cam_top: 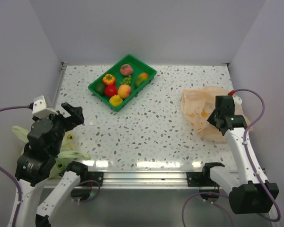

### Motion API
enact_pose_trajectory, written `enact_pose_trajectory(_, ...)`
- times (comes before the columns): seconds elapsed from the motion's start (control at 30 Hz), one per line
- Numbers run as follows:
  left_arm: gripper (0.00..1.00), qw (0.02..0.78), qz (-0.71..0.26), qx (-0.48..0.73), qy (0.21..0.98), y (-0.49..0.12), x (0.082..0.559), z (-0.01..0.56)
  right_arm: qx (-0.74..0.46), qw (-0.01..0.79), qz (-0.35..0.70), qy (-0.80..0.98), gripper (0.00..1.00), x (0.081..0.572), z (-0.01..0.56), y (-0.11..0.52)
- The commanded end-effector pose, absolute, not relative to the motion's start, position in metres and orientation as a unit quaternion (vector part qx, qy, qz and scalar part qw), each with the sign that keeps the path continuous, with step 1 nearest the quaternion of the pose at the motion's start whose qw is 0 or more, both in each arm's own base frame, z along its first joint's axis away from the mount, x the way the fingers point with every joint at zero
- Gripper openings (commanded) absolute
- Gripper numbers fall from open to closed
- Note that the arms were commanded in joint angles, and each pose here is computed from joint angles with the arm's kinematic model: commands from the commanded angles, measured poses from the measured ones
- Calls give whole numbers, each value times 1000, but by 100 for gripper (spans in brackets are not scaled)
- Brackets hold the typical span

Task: Untie the knot of the plastic bag and take out the fruit

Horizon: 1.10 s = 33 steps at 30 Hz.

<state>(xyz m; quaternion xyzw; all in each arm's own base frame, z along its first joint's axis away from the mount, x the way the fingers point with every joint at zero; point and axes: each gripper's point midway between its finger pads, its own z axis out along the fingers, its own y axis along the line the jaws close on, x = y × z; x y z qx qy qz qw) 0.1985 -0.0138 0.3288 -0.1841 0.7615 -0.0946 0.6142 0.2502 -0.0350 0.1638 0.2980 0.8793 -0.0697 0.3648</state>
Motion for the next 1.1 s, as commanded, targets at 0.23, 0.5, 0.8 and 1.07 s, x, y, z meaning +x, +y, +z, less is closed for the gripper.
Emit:
enact_pose_trajectory(0.23, 100, 645, -55, -205, 734, 19, 160, 349, 293, 423, -12, 858, 99, 228, 221, -24)
enact_pose_trajectory(0.5, 100, 671, -69, -186, 715, 22, 140, 362, 208, 544, 2, 813, 99, 187, 322, -22)
enact_pose_trajectory(0.8, 100, 728, -85, -220, 644, 45, 101, 382, 132, 698, 29, 703, 99, 124, 381, -21)
enact_pose_trajectory(1.07, 100, 734, -95, -243, 627, 50, 97, 371, 143, 737, 44, 660, 99, 106, 365, -24)
